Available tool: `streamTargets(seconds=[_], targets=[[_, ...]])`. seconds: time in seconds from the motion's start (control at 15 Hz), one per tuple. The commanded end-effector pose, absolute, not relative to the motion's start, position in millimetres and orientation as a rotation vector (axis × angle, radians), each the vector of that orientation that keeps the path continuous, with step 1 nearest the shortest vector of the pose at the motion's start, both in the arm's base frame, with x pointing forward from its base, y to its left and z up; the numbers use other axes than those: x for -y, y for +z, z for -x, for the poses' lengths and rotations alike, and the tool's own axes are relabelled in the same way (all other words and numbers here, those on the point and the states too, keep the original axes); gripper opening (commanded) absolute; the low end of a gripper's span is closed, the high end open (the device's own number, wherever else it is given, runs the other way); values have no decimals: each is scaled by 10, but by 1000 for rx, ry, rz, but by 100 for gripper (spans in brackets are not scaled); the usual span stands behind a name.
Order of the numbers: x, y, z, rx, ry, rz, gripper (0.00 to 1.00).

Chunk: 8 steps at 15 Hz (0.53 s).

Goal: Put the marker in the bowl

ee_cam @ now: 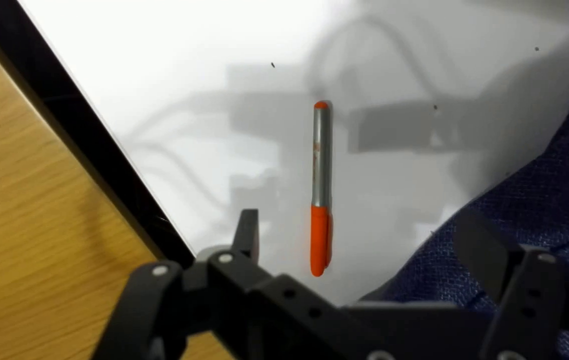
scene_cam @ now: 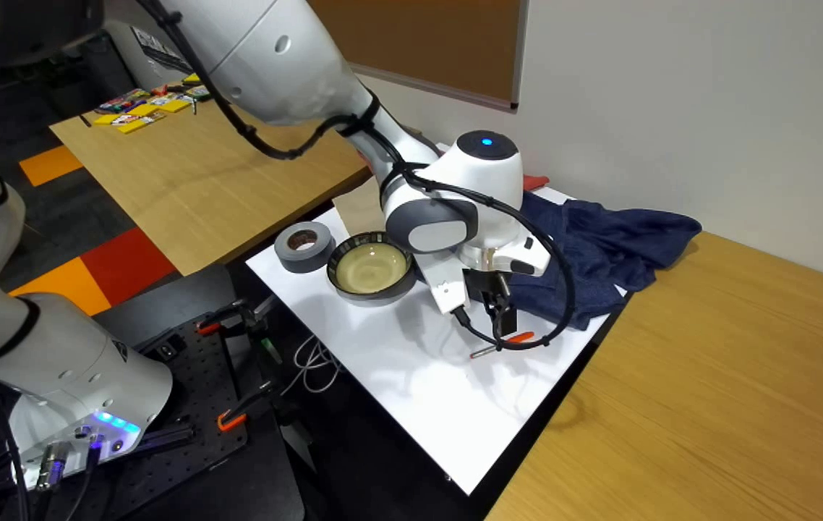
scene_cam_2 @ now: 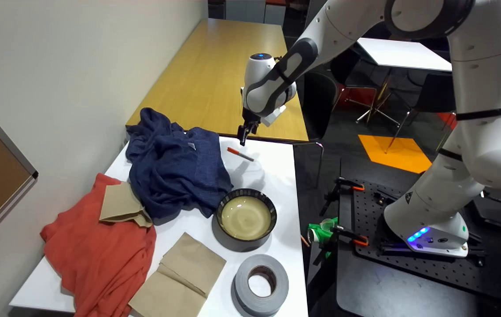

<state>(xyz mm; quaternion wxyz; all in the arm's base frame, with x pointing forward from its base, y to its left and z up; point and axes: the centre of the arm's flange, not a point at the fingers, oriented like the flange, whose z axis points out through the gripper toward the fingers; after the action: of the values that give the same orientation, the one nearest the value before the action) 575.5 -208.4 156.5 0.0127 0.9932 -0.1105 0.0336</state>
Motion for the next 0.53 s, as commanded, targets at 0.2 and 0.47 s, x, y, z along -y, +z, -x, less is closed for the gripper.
streamTargets(seconds=[0.2,0.47], targets=[[2325,1270,-6059,384,75,-3117,100],[2374,1104,-6153,378,34,-3116,100]])
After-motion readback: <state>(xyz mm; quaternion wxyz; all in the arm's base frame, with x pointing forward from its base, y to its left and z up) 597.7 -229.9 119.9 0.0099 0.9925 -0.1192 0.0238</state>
